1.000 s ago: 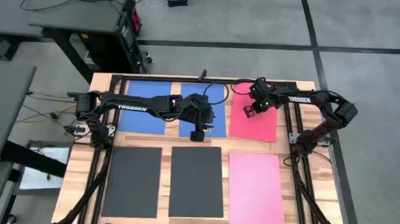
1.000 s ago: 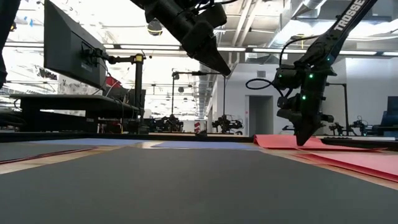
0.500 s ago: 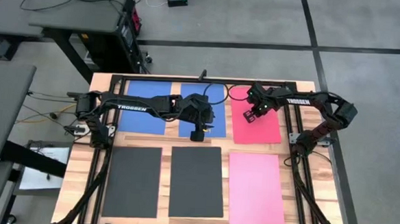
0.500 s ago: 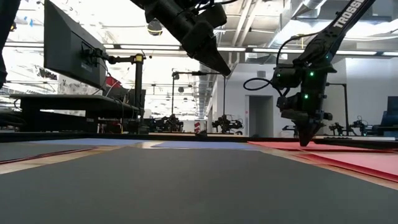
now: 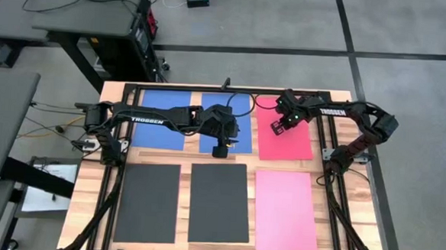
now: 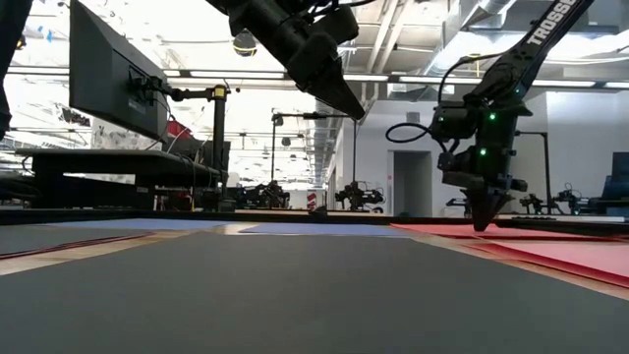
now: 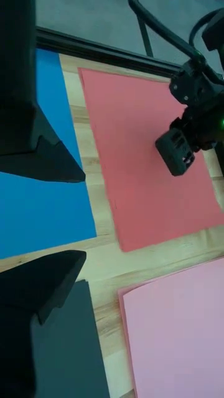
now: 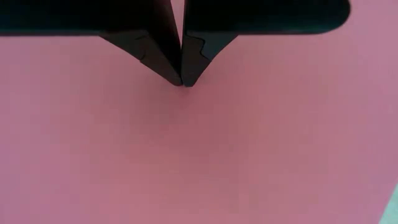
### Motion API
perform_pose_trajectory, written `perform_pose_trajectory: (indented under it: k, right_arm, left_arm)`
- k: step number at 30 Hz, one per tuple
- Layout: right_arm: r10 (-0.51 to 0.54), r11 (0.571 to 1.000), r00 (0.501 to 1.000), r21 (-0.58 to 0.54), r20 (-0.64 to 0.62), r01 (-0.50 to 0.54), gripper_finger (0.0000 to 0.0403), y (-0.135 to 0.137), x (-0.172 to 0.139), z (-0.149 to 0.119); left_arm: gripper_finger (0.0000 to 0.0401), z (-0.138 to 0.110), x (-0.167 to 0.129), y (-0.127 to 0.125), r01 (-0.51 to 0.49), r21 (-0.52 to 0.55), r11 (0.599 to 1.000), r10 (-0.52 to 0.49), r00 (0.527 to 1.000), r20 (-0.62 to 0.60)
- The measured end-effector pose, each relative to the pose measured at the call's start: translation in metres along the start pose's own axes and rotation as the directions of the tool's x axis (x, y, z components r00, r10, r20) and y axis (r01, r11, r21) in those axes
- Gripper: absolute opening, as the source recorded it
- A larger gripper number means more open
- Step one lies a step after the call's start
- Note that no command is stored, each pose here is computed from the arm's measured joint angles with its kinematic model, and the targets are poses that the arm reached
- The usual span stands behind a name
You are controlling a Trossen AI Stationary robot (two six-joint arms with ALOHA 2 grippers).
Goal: Organize paper
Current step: Adjust the stacked colored papers
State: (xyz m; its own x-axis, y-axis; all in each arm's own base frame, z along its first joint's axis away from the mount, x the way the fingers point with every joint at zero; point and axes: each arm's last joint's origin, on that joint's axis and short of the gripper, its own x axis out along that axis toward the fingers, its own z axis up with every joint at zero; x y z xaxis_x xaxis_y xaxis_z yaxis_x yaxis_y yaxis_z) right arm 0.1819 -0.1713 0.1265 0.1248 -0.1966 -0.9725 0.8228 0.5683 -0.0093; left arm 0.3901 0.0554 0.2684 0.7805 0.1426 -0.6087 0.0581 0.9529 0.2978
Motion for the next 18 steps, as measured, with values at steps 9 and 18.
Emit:
perform_pose_trajectory:
  k: [9,18]
  right_arm:
    - [0.012,1.000,0.999,0.014,0.037,-0.013,0.0000,0.0027,-0.0025,0.0098]
    - [0.002,0.995,0.999,0.098,0.036,-0.006,0.0000,0.0001,-0.0025,0.0102]
  left_arm:
    - [0.0173,0.0000,0.0000,0.0001,0.000,-0.001,1.000,0.000,1.000,0.000]
    - [0.0173,-0.0001,0.0000,0.0003,-0.001,0.000,1.000,0.001,1.000,0.000]
